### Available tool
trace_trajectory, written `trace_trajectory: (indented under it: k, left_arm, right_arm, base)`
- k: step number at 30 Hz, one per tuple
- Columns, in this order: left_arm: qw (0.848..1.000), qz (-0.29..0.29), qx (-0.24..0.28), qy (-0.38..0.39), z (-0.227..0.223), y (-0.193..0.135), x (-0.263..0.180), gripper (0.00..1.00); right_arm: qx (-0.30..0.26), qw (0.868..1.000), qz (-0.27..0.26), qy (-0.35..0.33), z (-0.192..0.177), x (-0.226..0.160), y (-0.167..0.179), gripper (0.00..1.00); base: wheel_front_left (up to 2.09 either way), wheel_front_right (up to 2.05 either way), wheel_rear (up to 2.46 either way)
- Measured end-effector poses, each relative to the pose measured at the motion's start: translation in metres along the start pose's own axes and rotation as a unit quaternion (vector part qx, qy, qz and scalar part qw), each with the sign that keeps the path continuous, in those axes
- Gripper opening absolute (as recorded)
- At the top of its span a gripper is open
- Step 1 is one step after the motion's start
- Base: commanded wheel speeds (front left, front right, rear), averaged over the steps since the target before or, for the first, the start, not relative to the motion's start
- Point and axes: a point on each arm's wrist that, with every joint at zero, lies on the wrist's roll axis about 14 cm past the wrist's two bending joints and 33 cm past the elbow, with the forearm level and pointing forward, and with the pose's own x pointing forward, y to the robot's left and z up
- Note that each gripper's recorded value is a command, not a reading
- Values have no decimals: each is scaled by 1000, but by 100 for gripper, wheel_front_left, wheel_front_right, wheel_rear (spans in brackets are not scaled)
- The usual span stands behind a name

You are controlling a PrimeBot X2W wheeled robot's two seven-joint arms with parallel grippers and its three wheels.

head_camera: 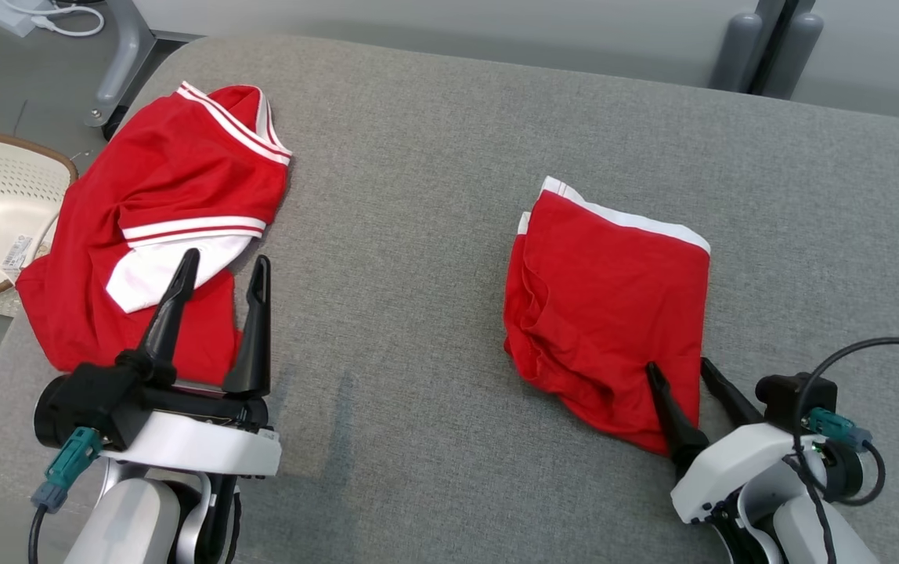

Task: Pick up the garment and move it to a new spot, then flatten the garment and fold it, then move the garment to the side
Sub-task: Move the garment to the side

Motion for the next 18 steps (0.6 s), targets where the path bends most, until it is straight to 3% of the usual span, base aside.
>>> trace_trajectory:
  k: [2, 3, 4, 5, 6, 18]
  left_arm:
    - [1000, 2, 2, -5, 3, 2, 0, 100]
    - [1000, 2, 2, -8, 4, 3, -1, 100]
    - [1000, 4, 2, -11, 6, 4, 0, 100]
    - [1000, 5, 1, -16, 9, 4, 0, 100]
    - [1000, 4, 1, -19, 11, 5, 1, 100]
    - [999, -11, 4, -37, 18, -1, 9, 100]
  right_arm:
    - [10, 1000, 4, 8, -4, 3, 3, 100]
    - [12, 1000, 7, 12, -5, 4, 5, 95]
    - [14, 1000, 10, 14, -6, 6, 6, 45]
    - [22, 1000, 11, 15, -6, 7, 7, 29]
    - [26, 999, 13, 15, -5, 8, 8, 0]
    - [22, 1000, -2, 3, 3, -3, -12, 0]
  base:
    - [0, 0, 0]
    - [0, 0, 0]
    - [0, 0, 0]
    - [0, 0, 0]
    - [0, 0, 0]
    - [0, 0, 0]
